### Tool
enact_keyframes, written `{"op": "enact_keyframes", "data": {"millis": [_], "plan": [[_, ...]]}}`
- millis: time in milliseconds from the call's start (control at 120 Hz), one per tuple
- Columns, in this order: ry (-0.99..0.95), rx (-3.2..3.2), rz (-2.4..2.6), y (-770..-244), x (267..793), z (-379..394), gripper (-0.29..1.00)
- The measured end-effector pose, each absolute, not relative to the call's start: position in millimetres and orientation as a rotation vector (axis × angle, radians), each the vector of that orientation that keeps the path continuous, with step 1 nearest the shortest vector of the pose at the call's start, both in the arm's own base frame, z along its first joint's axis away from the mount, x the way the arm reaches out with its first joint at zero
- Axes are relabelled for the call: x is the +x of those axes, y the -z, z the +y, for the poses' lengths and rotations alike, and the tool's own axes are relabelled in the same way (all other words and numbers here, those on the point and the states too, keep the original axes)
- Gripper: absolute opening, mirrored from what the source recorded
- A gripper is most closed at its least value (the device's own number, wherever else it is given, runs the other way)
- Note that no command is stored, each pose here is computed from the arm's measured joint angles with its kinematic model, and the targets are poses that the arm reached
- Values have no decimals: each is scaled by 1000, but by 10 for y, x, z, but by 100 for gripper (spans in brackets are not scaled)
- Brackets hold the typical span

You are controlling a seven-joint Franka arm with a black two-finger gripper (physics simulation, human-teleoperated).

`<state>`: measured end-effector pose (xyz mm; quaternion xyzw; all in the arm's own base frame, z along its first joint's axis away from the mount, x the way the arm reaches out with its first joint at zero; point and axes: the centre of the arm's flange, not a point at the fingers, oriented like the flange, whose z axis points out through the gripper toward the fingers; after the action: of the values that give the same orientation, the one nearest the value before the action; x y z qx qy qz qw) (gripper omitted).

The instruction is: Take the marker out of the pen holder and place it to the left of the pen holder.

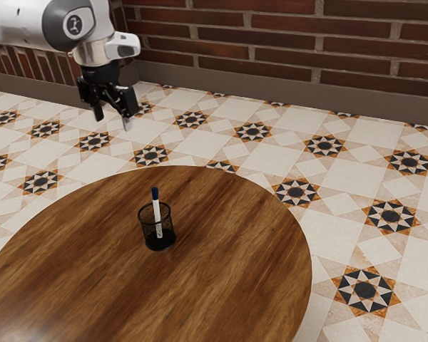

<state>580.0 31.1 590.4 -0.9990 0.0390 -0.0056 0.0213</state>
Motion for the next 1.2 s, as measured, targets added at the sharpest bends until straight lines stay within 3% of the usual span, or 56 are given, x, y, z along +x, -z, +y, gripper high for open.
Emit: {"op": "enact_keyframes", "data": {"millis": [133, 292, 400, 817, 1200], "plan": [[-11, -3106, 131, -5802, 5818, 338, 69], [-290, -3147, 67, -4574, 6124, 423, 69], [-346, -3160, 21, -4082, 6176, 459, 69], [-315, -3186, -150, -3598, 6179, 392, 68], [-181, -3188, -208, -3444, 6511, 384, 68]]}}
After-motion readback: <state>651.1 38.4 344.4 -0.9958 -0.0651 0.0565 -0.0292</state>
